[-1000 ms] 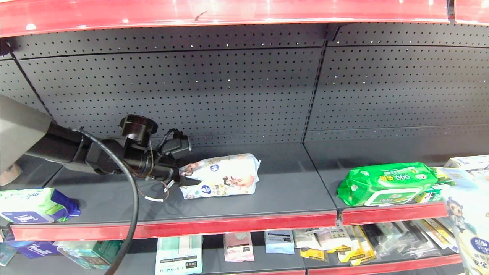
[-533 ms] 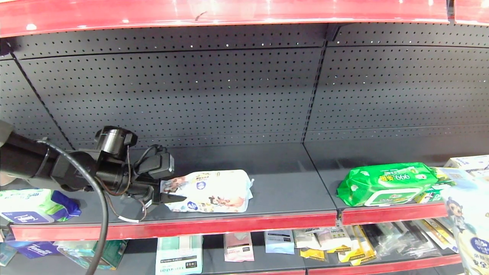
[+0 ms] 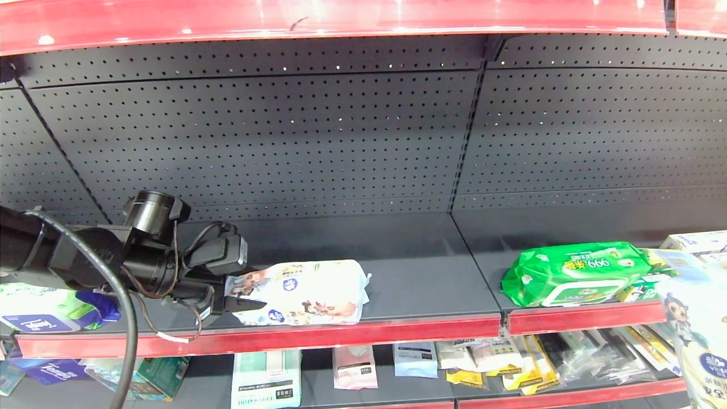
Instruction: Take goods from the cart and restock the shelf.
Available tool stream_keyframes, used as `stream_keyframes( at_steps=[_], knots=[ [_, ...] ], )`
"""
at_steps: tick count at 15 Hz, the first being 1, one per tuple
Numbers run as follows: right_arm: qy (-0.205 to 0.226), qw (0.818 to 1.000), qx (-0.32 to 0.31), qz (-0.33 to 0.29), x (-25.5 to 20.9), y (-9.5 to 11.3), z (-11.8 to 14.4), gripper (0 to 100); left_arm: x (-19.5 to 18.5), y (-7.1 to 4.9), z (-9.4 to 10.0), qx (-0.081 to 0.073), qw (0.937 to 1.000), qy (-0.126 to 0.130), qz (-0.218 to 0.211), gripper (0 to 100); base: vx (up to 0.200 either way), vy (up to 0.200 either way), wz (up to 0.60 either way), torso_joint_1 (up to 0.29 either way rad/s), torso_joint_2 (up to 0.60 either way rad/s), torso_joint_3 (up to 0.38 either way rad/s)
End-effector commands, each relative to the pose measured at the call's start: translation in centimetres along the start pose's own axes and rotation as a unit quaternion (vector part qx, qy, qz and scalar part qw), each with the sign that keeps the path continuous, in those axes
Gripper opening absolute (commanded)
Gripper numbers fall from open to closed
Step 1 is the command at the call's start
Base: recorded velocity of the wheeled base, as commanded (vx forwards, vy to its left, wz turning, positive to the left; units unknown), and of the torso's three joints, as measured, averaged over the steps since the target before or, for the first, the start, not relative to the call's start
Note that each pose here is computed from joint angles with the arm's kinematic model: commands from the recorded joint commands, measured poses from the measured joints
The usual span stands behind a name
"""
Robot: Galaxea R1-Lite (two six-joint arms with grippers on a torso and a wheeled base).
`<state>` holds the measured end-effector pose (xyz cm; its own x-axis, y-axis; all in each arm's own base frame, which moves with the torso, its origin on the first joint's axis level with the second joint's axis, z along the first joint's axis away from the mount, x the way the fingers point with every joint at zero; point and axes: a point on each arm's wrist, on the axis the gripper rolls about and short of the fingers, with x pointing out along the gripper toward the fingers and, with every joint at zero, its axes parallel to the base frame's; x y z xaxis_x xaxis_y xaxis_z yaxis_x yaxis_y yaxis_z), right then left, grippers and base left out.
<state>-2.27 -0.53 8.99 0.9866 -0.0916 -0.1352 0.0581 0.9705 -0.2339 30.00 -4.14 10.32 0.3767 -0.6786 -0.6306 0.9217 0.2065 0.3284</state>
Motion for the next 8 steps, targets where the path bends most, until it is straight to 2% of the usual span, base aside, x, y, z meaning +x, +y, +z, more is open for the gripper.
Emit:
stream_keyframes(
  at_steps=[1, 3, 8],
  knots=[
    [0.001, 1.000, 0.000, 0.000, 0.0, 0.0, 0.0, 0, -0.2, -0.2, -0.1, -0.001, 1.0000, 0.001, 0.000, 0, 0.000, 0.000, 0.00, 0.000, 0.00, 0.000],
    [0.001, 1.000, 0.000, 0.000, 0.0, 0.0, 0.0, 0, -0.2, -1.1, -0.6, -0.011, 0.9999, 0.007, -0.009, 0, 0.000, 0.000, 0.00, 0.000, 0.00, 0.000],
    [0.001, 1.000, 0.000, 0.000, 0.0, 0.0, 0.0, 0, -0.2, -1.0, -1.4, -0.023, 0.9996, 0.009, -0.009, 0, 0.000, 0.000, 0.00, 0.000, 0.00, 0.000]
  ],
)
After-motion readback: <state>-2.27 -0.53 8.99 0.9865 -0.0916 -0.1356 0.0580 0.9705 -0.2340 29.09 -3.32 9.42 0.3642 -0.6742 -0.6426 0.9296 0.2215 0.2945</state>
